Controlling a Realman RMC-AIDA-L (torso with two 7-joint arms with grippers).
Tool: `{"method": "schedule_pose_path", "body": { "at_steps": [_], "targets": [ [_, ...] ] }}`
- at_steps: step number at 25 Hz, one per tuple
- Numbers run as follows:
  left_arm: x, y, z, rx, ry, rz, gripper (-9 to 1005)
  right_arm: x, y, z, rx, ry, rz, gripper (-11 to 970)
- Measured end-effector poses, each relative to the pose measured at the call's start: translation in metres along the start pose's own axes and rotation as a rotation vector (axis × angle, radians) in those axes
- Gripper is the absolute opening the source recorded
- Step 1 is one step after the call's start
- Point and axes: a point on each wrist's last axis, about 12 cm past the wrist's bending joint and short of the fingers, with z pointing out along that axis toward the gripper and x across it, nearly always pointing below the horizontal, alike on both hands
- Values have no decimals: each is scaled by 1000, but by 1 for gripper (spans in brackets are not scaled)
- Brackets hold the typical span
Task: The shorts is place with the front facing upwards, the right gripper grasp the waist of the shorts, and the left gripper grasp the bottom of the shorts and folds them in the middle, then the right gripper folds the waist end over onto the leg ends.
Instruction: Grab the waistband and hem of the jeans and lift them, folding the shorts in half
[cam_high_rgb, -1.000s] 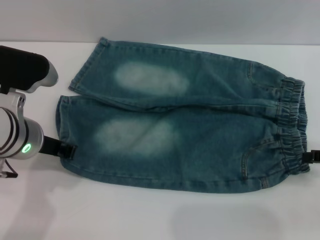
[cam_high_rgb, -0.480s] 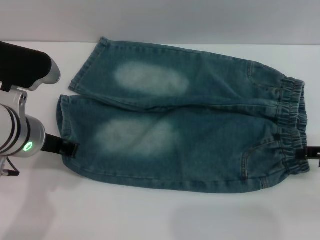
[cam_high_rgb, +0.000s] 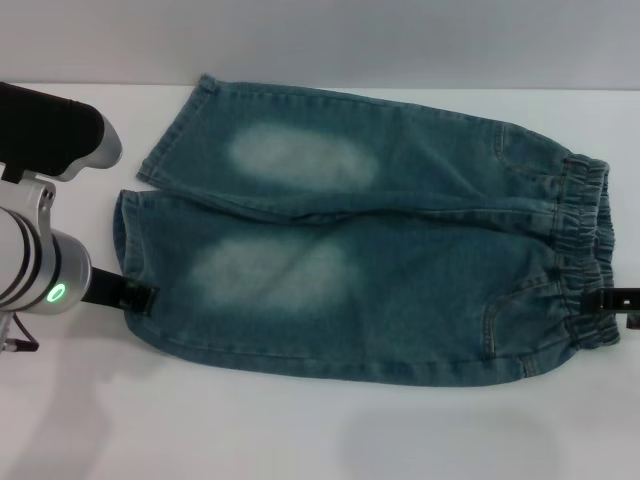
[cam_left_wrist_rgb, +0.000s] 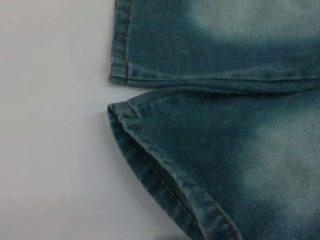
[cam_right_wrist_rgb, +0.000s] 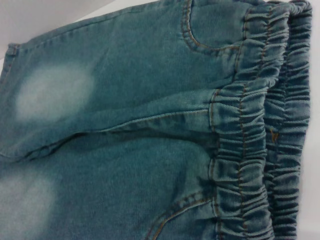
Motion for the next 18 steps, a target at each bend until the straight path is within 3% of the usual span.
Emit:
{"method": "schedule_pose_path", "body": {
  "at_steps": [15, 18],
  "targets": [
    [-3, -1, -1, 2, -9, 6, 105, 0, 11, -3, -19, 24, -77, 637],
    [-3, -1, -1, 3, -9, 7, 105, 0, 9, -5, -9, 21, -74, 490]
  ]
}}
